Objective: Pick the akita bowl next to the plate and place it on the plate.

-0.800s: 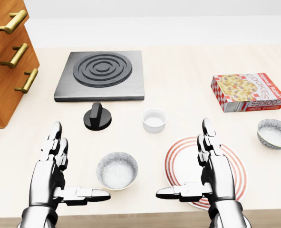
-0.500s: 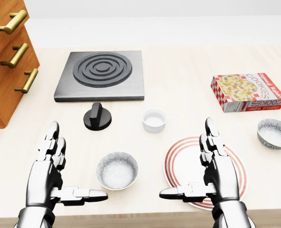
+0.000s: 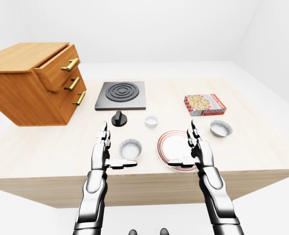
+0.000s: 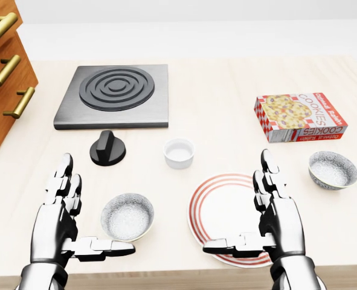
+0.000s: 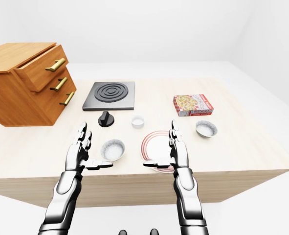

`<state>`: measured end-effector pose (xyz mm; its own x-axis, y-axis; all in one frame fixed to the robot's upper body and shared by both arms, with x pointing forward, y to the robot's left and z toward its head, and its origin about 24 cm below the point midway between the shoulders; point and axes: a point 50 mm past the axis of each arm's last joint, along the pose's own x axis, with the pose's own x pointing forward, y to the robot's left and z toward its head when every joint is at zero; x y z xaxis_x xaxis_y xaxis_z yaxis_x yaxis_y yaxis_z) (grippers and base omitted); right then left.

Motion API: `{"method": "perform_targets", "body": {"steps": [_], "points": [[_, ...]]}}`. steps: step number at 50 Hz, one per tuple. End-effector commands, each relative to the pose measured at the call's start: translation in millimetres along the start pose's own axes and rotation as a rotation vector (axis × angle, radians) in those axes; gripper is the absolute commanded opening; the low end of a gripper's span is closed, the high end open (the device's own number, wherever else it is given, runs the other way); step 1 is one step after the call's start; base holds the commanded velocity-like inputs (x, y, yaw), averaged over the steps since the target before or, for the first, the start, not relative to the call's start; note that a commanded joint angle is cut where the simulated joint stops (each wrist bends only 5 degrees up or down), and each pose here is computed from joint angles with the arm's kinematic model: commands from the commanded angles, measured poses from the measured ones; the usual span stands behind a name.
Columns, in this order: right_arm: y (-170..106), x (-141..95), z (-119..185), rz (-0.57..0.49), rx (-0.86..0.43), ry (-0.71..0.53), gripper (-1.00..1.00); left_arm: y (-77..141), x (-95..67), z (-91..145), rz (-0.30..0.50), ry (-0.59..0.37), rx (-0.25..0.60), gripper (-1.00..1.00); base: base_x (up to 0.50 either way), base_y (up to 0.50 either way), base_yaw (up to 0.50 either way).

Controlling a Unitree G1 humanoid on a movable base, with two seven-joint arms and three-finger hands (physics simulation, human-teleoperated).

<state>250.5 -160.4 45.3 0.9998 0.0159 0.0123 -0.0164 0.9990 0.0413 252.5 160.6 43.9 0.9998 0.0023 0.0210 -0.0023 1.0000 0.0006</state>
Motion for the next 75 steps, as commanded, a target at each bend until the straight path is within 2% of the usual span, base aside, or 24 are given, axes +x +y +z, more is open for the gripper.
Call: {"method": "perform_targets", "body": {"steps": [1,32,53,75], "points": [[-0.7,-0.2,2.2,-0.001,-0.002,-0.006,1.0,-0.3,0.1,0.1,-0.002,-0.002,-0.003,1.0,-0.03,-0.38,0.0],[-1.8,1.7,-0.4,-0.011,-0.015,0.001,1.0,-1.8,-0.1,1.1,-0.005,-0.005,-0.006,1.0,-0.03,-0.37,0.0],[2.3,-1.0,2.9,-0.007,-0.113,-0.049,1.0,-1.2,-0.8,1.9,-0.001,-0.008,-0.007,1.0,0.0,0.0,0.0],[6.1,-4.7,3.8,0.027,-0.118,-0.056,1.0,-1.0,-0.5,1.8,-0.003,-0.011,-0.005,1.0,0.08,0.0,0.0]]}}
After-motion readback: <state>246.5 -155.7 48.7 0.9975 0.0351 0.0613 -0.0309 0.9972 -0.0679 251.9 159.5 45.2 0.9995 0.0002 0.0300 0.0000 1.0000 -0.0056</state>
